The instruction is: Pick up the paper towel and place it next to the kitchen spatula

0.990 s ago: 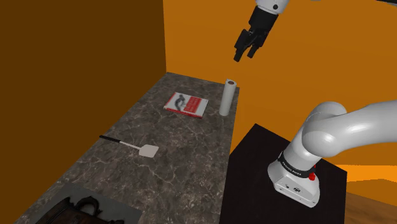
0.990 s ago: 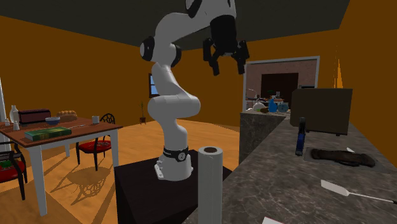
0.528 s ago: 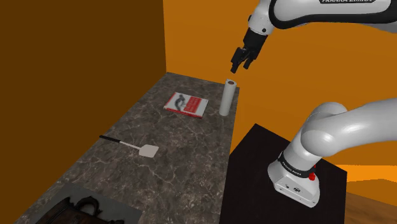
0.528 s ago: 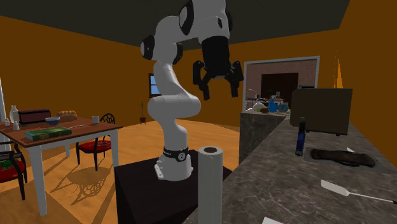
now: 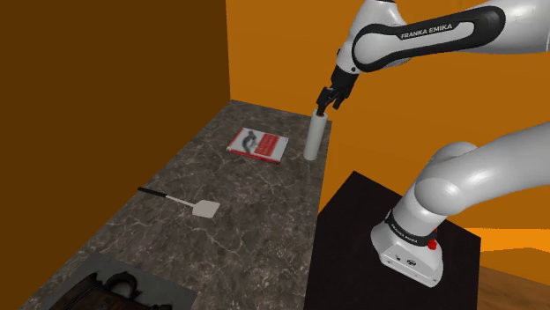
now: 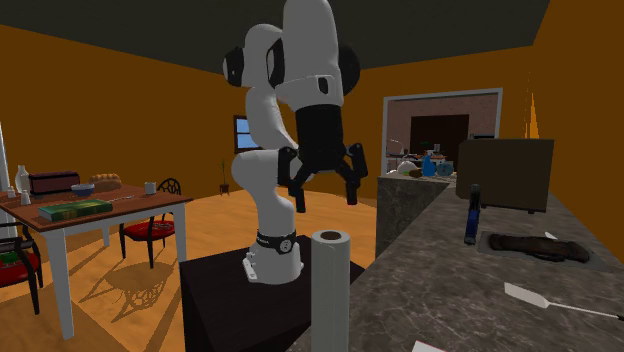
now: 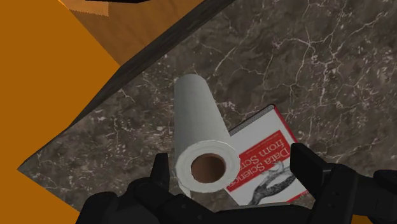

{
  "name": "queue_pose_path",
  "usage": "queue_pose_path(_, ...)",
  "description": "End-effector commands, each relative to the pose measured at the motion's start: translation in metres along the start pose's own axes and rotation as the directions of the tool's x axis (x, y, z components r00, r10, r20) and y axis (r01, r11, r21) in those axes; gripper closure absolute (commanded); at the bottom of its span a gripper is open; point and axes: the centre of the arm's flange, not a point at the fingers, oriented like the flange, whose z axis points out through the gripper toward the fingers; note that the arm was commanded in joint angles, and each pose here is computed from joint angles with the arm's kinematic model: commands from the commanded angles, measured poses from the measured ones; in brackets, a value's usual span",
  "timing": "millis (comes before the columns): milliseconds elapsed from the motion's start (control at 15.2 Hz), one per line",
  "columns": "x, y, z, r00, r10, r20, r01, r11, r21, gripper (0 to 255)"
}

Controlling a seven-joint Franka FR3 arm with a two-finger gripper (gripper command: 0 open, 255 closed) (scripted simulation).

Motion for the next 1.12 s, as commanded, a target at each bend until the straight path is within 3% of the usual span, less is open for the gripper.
queue_pose_path(0, 0.002, 0.012, 0.018, 1.0, 0.004, -0.001, -0.004, 1.0, -0.005, 0)
queue_pose_path(528, 0.002, 0.013, 0.058, 1.0, 0.004, -0.001, -0.004, 1.0, -0.005, 0)
queue_pose_path(990, 0.002, 0.013, 0.057, 1.0, 0.004, -0.001, -0.004, 1.0, -0.005, 0)
queue_pose_path(1056, 0.002, 0.013, 0.057, 1.0, 0.004, -0.001, -0.004, 1.0, -0.005, 255)
